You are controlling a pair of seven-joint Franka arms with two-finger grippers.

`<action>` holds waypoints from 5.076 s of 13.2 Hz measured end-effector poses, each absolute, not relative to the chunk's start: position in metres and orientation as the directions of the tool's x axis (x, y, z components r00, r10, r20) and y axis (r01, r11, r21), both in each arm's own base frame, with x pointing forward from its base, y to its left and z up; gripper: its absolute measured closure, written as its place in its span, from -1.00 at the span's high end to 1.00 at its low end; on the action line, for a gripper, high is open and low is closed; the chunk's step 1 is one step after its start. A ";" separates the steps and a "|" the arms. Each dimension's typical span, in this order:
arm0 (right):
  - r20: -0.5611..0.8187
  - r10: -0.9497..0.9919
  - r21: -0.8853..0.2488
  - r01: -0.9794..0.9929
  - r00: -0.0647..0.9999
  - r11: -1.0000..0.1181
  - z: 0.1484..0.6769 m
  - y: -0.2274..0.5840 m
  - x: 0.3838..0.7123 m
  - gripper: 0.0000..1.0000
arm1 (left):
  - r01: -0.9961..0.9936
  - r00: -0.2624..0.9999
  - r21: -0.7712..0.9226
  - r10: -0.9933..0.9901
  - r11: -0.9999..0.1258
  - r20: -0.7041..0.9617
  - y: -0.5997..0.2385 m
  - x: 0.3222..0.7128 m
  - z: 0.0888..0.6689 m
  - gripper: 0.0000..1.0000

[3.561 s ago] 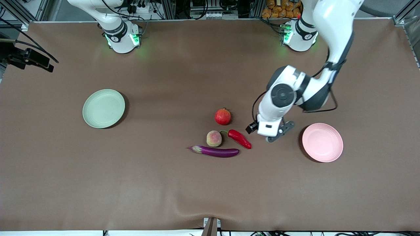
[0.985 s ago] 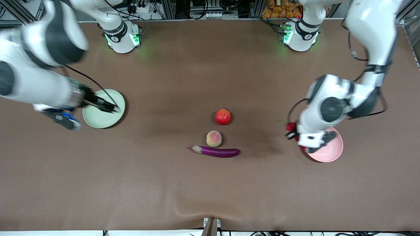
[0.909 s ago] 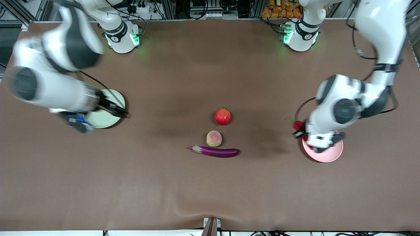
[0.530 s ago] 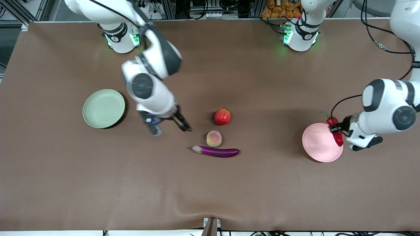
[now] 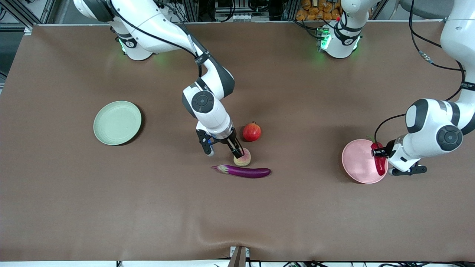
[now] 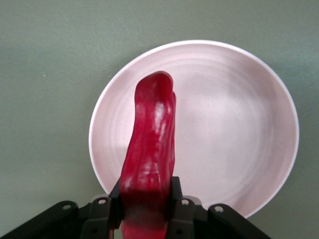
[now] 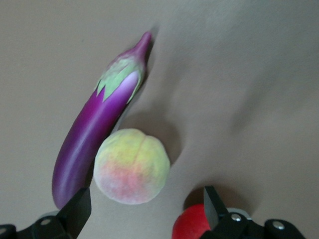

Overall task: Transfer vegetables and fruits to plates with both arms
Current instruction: 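Lower the pepper onto the pink plate while the right gripper reaches the peach, then grasp the peach with the right gripper while the left gripper reaches the eggplant, then carry the peach to the green plate while the left gripper grasps the eggplant, then release the peach, reach the apple while the left gripper carries the eggplant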

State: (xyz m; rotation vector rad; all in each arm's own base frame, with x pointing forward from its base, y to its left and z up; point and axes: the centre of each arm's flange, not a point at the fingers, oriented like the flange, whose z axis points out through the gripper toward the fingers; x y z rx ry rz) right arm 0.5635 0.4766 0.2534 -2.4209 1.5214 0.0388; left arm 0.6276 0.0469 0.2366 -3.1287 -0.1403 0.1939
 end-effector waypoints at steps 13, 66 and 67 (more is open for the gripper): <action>-0.011 -0.789 -0.276 -0.760 0.615 -0.588 0.216 0.517 0.569 1.00 | 0.273 0.960 0.060 0.267 -0.960 -0.090 -0.023 0.639 0.271 1.00; -0.450 -0.395 -0.108 -0.488 0.801 -0.866 0.388 0.099 0.547 1.00 | 0.877 0.480 0.092 0.855 -0.471 -0.196 -0.300 0.673 0.355 -0.22; -0.455 -0.435 -0.098 -0.529 0.777 -0.843 0.395 0.130 0.549 1.00 | 0.842 0.536 0.040 0.824 -0.539 -0.180 -0.285 0.670 0.358 -0.22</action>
